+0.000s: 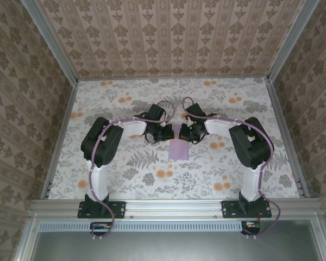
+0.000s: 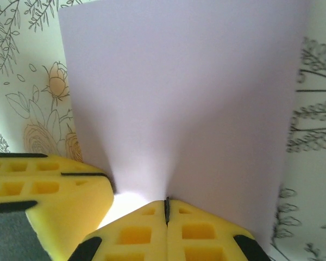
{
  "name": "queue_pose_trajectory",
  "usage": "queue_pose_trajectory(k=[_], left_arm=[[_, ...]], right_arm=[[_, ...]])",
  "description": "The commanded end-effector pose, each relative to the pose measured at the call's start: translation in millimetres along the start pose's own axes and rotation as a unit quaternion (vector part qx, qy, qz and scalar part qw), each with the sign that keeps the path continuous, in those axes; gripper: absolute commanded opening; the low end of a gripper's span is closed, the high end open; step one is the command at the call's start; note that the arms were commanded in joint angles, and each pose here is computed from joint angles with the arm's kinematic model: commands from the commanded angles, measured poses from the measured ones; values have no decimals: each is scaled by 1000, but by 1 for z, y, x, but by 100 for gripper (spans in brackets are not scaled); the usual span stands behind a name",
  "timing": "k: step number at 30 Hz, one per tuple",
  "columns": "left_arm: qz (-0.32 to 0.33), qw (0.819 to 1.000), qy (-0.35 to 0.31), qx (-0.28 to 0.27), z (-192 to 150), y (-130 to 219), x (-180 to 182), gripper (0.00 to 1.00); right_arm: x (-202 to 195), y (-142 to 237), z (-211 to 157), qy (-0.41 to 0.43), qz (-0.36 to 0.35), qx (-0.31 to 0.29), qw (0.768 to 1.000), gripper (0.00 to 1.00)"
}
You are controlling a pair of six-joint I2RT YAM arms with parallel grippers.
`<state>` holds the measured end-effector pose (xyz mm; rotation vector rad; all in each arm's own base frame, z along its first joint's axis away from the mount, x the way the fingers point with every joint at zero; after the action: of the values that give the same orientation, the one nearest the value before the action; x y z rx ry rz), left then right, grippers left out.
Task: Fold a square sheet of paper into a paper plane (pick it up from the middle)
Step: Fold the square sheet of paper in half at the center of the table.
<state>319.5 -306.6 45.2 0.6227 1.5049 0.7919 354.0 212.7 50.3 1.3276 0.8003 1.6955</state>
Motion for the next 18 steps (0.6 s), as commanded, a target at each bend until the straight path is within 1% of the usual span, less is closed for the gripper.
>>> queue_pose_trajectory(k=[1, 5, 7, 9, 11, 14, 18], left_arm=[[203, 974, 82, 53, -44, -25, 112, 0], [202, 974, 84, 54, -45, -25, 116, 0], [200, 975, 84, 53, -44, -26, 115, 0], [196, 976, 82, 53, -43, -26, 114, 0], [195, 976, 82, 53, -43, -26, 113, 0], [194, 976, 80, 54, -44, -27, 112, 0], [194, 976, 80, 54, -44, -27, 111, 0]], right_arm=[[-33, 10, -21, -10, -38, 21, 999, 0], [-49, 27, -24, -2, -38, 10, 999, 0], [-49, 38, -20, 4, -36, -3, 999, 0], [-42, 49, -14, 13, -27, -20, 999, 0], [-28, 57, -5, 21, 0, -44, 999, 0], [-7, 56, 2, 33, 37, -58, 997, 0], [14, 35, 9, 45, 65, -44, 996, 0]])
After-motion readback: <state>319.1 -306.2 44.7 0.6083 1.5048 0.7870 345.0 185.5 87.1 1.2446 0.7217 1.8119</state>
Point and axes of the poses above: each hand's point on the last joint's axis, 136 mm out from that joint toward the fingers, its own y axis back along the fingers, its own x axis along the line the jaws close on, z = x × y, the point moved 4 cm from there along y, back along the fingers, and after that the axes turned 13 degrees about y, right-handed, at the moved point
